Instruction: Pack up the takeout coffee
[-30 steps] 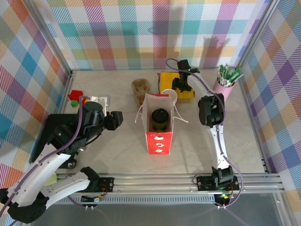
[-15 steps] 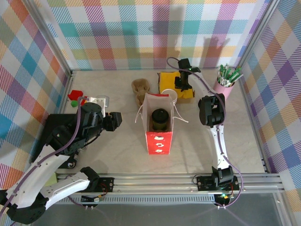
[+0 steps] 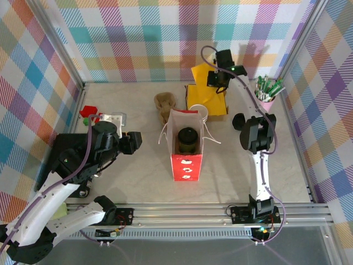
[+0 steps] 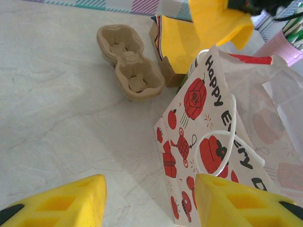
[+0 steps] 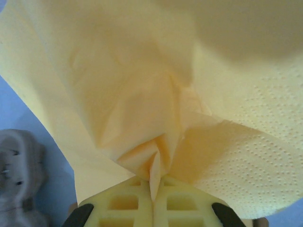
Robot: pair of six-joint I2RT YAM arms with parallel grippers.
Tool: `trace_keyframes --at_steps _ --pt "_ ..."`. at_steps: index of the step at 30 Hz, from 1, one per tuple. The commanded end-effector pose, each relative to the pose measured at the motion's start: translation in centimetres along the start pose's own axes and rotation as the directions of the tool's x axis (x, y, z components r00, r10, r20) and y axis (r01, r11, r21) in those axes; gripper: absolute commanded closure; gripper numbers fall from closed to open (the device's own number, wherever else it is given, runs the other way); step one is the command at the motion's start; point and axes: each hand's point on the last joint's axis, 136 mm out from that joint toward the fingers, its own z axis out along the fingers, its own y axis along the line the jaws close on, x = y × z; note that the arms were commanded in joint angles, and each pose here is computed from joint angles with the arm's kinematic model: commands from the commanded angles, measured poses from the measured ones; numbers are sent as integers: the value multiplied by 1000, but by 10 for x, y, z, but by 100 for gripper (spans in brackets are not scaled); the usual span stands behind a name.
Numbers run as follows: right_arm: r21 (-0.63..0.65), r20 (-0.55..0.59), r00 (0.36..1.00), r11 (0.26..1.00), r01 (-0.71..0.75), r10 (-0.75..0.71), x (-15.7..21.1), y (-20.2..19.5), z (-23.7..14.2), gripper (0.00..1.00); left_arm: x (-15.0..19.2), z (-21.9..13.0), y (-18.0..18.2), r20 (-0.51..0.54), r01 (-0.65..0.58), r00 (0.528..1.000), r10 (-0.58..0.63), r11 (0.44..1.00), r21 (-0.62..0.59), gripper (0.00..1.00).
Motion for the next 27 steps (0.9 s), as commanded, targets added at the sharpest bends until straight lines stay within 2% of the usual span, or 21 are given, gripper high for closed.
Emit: trace_keyframes --at_steps 1,3,6,9,14,18,21,27 --pt "-101 70 997 995 -12 19 -27 21 -72 96 -10 -4 -6 24 4 1000 -5 1000 13 48" --pt "-172 84 995 985 -33 48 -32 34 -105 97 -14 -3 -12 24 3 1000 -4 999 32 48" --pt "-344 62 992 935 -81 109 -29 62 -158 98 -22 3 -28 21 10 1000 -11 996 88 48" --pt "-529 6 985 836 -142 172 -19 92 -208 99 -29 7 -43 20 27 999 -30 989 146 48" --pt "-740 -145 969 628 -242 202 17 142 -273 100 -33 23 -67 -7 49 999 -49 972 229 48" --pt "-789 -244 954 536 -300 173 57 178 -295 100 -30 35 -80 -29 59 998 -53 961 270 48" --pt "-794 -289 944 511 -329 159 87 201 -298 100 -26 43 -87 -44 74 997 -64 952 297 48" --pt "-741 -341 927 561 -369 159 128 209 -277 100 -13 59 -92 -78 87 995 -66 949 303 48"
